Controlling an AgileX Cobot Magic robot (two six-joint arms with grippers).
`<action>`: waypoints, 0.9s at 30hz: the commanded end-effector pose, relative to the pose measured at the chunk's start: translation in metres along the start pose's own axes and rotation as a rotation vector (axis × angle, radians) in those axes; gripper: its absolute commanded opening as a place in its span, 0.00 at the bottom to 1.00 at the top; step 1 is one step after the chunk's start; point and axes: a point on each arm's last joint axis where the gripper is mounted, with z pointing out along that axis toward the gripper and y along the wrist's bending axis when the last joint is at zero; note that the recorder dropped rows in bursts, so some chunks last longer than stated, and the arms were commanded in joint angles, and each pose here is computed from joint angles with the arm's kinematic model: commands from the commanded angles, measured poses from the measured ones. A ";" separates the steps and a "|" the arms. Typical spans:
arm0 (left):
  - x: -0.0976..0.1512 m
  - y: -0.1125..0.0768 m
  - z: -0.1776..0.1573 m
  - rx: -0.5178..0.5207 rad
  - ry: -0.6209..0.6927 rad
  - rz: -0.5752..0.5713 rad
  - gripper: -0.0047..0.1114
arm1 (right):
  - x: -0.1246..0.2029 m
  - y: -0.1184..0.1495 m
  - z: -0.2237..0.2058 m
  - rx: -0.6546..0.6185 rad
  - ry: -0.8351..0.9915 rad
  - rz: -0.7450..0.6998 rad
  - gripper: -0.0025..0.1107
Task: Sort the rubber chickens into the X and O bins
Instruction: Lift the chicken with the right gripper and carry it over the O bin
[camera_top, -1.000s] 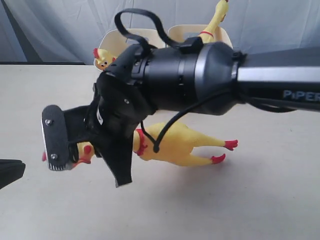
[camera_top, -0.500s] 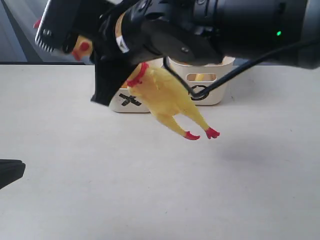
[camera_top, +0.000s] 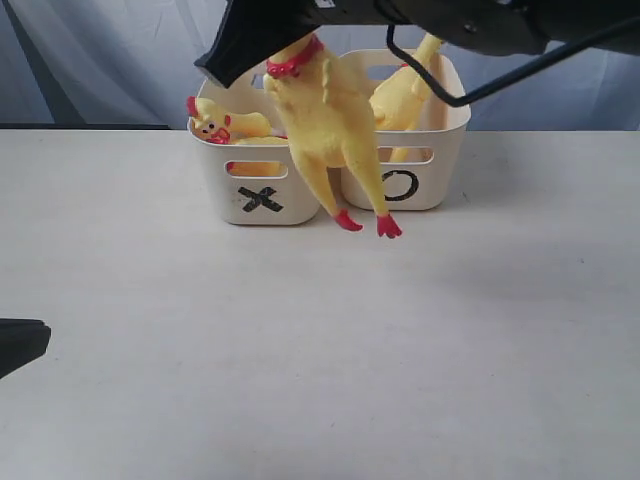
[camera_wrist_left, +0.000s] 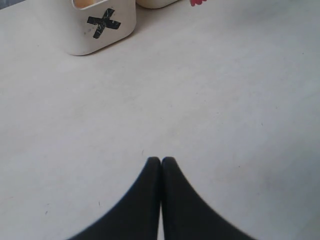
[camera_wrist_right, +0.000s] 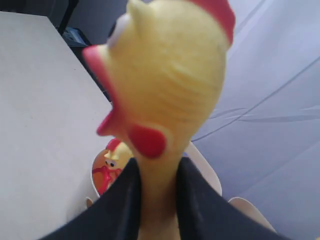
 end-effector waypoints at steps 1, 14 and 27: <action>0.001 -0.001 0.000 0.002 -0.007 -0.009 0.04 | 0.000 -0.022 -0.009 0.052 -0.037 0.034 0.01; 0.001 -0.001 0.000 0.002 -0.007 -0.009 0.04 | -0.008 -0.077 -0.057 0.199 -0.107 0.090 0.01; 0.001 -0.001 0.000 0.004 -0.006 -0.009 0.04 | 0.018 -0.172 -0.092 0.408 -0.410 0.360 0.01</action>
